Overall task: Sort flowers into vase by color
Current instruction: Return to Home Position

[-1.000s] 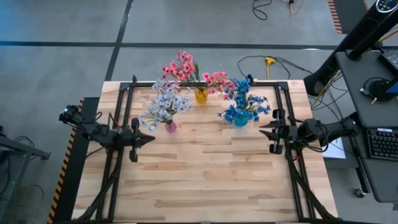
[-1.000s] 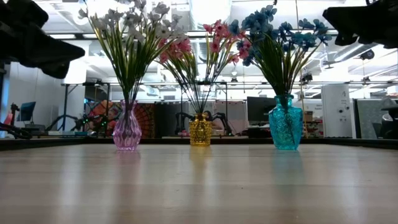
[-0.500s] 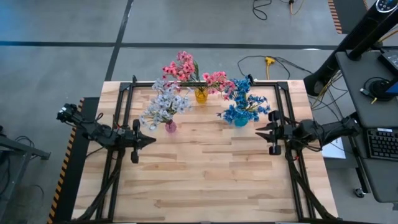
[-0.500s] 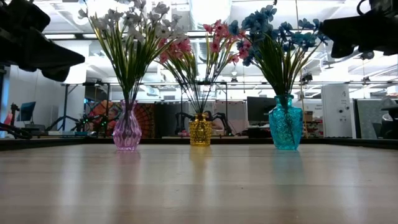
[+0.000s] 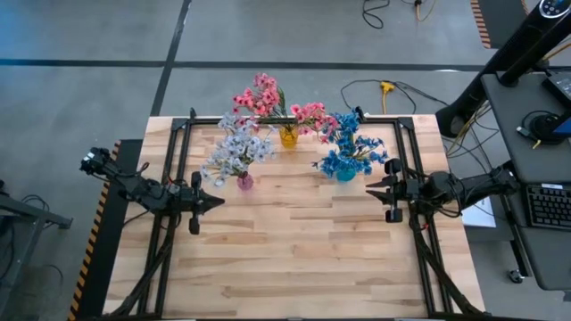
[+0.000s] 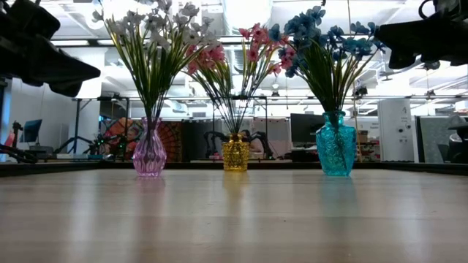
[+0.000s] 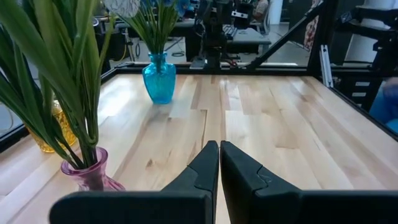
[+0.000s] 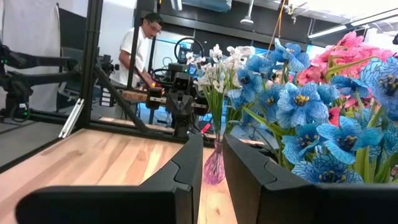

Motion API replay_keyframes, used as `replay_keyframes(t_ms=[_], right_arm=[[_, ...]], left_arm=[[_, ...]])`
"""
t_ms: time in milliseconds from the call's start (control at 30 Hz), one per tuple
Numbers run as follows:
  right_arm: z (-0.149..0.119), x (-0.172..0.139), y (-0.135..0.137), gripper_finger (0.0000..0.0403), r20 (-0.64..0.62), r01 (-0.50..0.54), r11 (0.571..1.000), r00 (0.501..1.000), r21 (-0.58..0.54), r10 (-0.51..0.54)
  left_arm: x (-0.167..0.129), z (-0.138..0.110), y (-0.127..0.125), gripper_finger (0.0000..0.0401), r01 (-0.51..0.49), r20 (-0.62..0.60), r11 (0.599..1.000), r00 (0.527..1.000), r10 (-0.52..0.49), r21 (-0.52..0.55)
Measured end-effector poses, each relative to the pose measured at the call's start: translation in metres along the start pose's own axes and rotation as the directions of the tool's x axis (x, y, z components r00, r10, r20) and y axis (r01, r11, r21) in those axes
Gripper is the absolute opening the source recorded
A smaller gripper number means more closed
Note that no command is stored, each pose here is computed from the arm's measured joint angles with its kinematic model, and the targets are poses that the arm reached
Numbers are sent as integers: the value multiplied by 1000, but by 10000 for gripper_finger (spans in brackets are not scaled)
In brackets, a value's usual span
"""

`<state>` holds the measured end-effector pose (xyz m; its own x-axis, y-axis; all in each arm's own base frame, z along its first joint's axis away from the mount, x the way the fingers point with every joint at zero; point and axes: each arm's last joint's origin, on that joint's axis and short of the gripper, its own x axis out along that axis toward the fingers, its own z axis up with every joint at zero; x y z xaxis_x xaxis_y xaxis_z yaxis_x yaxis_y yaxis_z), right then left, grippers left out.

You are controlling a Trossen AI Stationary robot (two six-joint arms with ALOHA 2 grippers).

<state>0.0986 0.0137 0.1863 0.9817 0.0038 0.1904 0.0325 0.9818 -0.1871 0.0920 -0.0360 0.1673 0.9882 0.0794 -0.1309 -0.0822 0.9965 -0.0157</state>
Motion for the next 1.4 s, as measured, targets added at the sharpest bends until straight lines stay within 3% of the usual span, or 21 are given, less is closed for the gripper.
replay_keyframes(t_ms=[1400], right_arm=[[0, 0, 0, 57, -1, 0, 1000, 1000, 11, 0]], left_arm=[[3, -4, -2, 0, -4, -42, 1000, 999, 6, 30]])
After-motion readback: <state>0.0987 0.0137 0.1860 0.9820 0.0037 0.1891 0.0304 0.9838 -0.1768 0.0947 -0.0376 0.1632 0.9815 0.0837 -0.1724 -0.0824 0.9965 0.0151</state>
